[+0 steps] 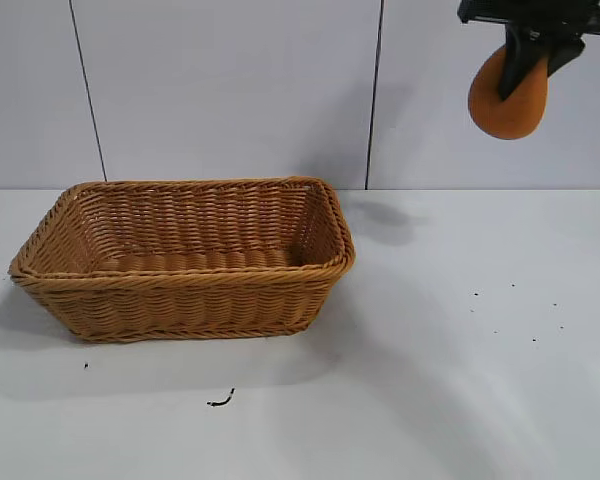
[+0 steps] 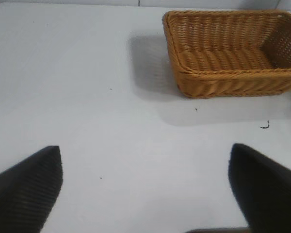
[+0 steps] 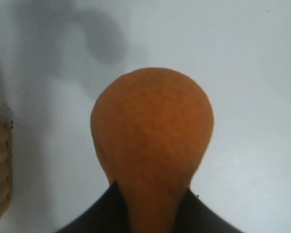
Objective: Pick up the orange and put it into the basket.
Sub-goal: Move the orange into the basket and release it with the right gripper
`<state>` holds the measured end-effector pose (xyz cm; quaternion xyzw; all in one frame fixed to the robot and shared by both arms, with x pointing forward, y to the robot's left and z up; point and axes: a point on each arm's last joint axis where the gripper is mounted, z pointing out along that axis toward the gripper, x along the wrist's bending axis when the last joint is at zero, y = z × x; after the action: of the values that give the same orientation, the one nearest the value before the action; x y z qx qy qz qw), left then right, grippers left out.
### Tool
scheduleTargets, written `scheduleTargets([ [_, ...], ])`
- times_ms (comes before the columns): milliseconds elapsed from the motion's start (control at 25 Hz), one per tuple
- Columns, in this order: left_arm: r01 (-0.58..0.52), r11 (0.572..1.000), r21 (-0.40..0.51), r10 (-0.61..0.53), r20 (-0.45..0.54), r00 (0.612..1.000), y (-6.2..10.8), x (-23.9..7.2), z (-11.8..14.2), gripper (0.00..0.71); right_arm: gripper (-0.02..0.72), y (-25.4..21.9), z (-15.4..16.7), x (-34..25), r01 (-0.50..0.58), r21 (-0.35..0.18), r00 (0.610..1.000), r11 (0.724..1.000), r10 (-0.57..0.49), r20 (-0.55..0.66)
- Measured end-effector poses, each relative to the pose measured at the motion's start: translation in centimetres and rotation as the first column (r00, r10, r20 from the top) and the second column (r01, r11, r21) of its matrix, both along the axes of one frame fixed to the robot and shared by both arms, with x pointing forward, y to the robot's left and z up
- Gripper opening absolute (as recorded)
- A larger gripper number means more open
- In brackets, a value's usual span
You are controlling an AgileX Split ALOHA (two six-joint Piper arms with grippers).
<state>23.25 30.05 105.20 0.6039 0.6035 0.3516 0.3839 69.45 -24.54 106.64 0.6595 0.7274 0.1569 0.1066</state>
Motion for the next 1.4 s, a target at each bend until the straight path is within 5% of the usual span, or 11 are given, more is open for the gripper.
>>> scheduleTargets([
  [280,0.0,1.0,0.0,0.0,0.0,1.0,0.0,0.0,0.0,0.666,0.05,8.6,-0.3,-1.7,-0.172,0.005,0.985,0.985,0.172,-0.004],
  [640,0.0,1.0,0.0,0.0,0.0,1.0,0.0,0.0,0.0,0.666,0.05,20.9,-3.7,-4.7,-0.392,0.029,0.919,0.919,0.39,0.066],
  [1160,0.0,1.0,0.0,0.0,0.0,1.0,0.0,0.0,0.0,0.666,0.051,24.9,-14.4,-3.8,-0.392,0.037,0.92,0.919,0.392,-0.014],
  [1280,0.0,1.0,0.0,0.0,0.0,1.0,0.0,0.0,0.0,0.666,0.184,24.9,-14.2,-3.8,-0.39,0.038,0.92,0.92,0.391,-0.01],
  [1400,0.0,1.0,0.0,0.0,0.0,1.0,0.0,0.0,0.0,0.666,0.501,24.8,-13.7,-4.0,-0.39,0.037,0.92,0.92,0.391,-0.018],
])
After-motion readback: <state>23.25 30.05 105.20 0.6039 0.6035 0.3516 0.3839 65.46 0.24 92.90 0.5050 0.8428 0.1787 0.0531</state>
